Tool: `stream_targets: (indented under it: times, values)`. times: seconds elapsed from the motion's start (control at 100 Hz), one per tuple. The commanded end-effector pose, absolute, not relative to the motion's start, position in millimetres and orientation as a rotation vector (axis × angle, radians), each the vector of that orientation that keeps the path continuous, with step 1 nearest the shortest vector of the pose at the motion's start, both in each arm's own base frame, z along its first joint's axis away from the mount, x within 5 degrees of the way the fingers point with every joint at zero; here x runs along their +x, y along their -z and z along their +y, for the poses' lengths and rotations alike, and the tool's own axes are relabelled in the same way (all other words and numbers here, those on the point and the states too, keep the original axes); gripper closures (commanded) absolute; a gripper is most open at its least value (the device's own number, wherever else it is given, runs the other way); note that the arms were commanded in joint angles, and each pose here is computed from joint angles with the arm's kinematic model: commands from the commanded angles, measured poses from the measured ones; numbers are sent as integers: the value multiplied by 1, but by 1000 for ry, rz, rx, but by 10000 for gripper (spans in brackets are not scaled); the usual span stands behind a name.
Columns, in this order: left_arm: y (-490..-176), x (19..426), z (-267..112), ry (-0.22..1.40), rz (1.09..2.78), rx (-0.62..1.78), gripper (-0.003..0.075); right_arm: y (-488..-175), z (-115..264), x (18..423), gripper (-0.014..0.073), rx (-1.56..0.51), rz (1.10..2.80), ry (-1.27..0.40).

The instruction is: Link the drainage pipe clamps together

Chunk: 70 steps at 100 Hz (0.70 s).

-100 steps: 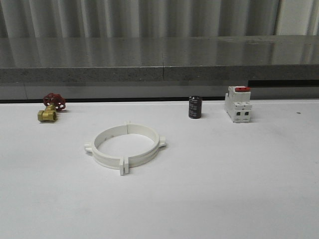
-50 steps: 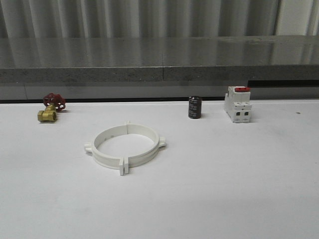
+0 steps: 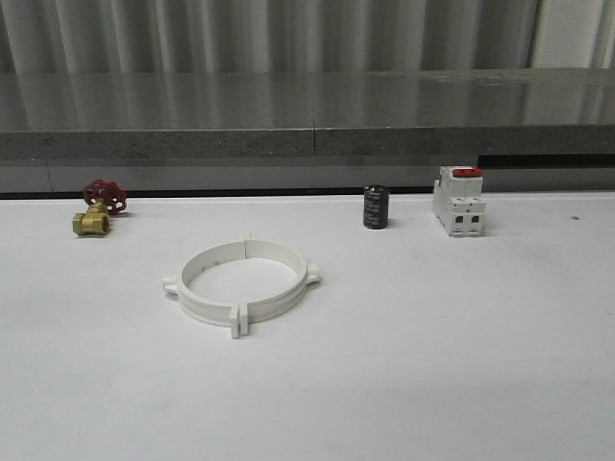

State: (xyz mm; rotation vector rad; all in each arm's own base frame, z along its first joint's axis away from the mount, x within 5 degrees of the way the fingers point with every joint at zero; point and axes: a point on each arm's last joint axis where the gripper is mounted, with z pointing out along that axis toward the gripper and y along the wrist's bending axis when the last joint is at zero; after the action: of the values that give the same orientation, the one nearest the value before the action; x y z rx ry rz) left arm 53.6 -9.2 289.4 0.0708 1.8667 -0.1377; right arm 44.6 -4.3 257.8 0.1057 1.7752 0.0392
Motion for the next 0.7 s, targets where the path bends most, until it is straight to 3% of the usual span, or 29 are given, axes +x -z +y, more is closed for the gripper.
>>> stream_targets:
  times: [0.0,0.26,0.69]
  values:
    - [-303,55,-9,152,1782,55,741,-258,-1,46,663,66,1619,-58]
    - [-303,55,-9,152,1782,55,741,-225,2,49,663,41,1576,-93]
    - [-303,55,-9,152,1782,55,741,-210,1,54,663,38,1474,-86]
